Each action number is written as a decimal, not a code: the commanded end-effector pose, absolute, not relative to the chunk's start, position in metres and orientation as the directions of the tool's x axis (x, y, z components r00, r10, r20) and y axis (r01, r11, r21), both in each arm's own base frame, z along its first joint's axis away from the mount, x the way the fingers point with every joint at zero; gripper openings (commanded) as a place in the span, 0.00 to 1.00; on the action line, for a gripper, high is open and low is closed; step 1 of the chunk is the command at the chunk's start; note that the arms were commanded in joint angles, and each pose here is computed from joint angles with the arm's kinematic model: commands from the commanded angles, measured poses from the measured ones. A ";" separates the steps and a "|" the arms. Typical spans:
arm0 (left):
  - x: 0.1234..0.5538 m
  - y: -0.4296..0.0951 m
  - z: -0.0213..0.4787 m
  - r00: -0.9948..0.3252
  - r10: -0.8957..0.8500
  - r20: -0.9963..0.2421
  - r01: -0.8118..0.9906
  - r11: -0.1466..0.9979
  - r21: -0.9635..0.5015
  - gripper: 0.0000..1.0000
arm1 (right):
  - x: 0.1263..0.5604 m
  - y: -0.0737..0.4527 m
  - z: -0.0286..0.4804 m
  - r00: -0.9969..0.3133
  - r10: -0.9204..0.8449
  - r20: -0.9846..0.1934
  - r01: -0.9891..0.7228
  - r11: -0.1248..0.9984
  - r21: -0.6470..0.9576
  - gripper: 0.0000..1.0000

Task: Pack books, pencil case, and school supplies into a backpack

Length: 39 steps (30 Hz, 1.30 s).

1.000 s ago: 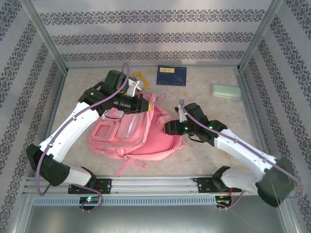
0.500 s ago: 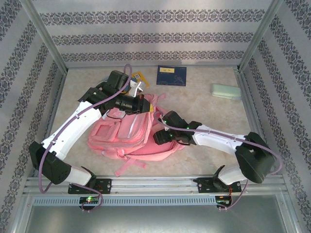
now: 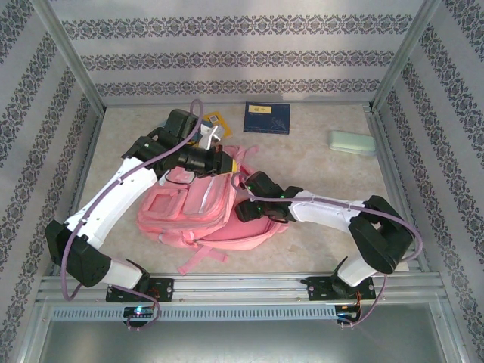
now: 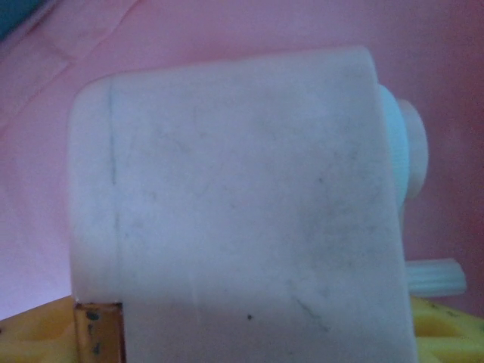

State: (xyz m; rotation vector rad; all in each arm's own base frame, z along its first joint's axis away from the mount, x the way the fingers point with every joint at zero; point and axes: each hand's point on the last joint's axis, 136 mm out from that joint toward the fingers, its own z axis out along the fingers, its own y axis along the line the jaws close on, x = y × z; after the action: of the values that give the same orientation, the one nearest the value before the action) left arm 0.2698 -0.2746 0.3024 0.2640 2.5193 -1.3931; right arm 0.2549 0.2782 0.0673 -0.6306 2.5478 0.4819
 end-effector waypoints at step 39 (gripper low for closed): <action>0.290 -0.245 0.416 -0.839 0.034 -0.543 0.479 0.518 -0.709 0.00 | 0.286 0.375 0.210 -0.645 -0.169 -0.746 -0.653 0.629 0.422 0.88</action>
State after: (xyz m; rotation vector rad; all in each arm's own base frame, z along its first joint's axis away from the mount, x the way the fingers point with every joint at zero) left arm 0.3005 -0.2487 0.3900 0.3456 2.3983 -1.3161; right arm 0.2781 0.3867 0.1670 -0.7124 2.2927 0.8763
